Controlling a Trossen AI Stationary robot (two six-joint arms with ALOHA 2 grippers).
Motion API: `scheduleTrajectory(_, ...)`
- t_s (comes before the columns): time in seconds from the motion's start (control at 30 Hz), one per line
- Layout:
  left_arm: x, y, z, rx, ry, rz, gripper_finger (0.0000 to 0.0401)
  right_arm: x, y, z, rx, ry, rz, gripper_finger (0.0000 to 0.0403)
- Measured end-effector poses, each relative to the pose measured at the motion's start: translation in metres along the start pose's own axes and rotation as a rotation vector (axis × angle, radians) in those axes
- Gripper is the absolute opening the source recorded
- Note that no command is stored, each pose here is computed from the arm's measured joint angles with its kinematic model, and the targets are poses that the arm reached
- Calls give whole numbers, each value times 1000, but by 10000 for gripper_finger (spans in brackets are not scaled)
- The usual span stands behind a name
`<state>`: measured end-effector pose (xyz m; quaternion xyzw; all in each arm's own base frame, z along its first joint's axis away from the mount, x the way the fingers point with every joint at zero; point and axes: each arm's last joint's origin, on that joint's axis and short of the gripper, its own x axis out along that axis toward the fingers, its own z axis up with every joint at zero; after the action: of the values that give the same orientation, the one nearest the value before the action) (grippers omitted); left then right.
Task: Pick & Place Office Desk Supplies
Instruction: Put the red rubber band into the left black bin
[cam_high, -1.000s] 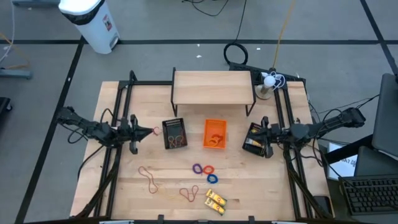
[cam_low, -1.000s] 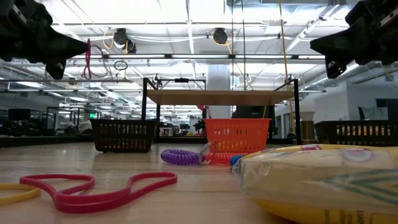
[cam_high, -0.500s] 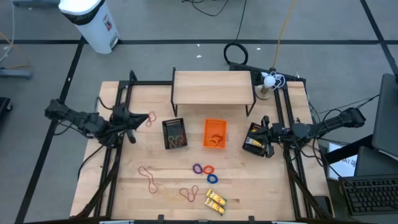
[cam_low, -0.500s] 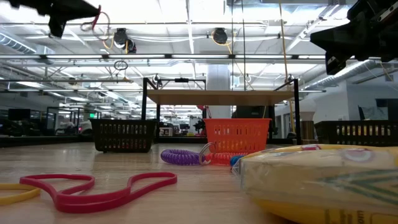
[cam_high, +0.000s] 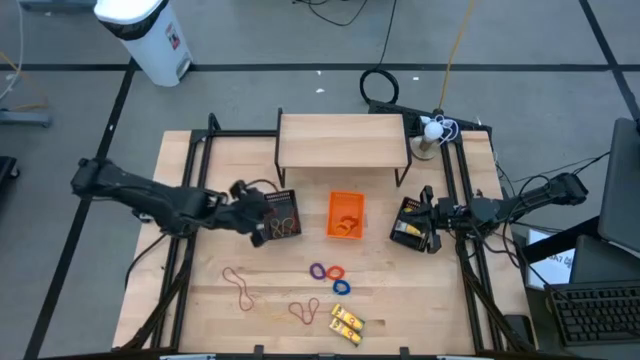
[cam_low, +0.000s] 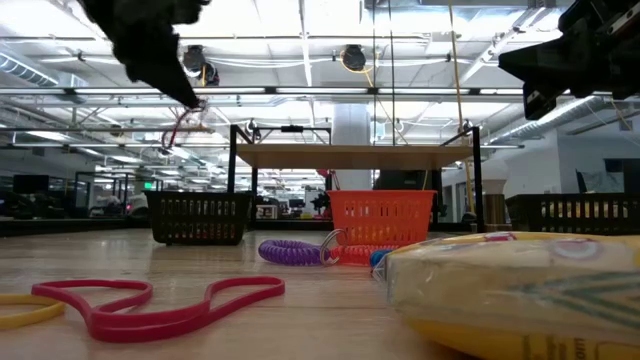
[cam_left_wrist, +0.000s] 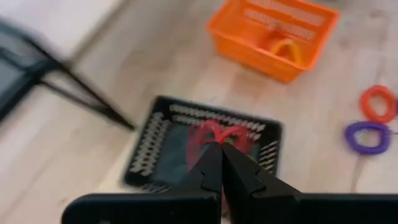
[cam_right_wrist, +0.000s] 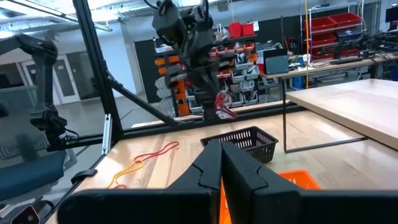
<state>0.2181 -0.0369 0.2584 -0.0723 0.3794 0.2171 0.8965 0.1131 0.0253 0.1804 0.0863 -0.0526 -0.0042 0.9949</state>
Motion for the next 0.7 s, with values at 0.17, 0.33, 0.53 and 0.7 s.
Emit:
scheduleTrajectory(0.17,29,-7,4,-22,53,-36,0,0,0,0,0,1,1,0)
scheduleTrajectory(0.33,56,-9,-3,-20,171,-15,0,0,0,0,0,5,2,0)
scheduleTrajectory(0.53,84,-8,-12,-48,301,-3,0,0,0,-1,8,12,2,4)
scheduleTrajectory(0.7,91,-8,-15,-47,348,-26,22,0,0,-2,10,16,2,4)
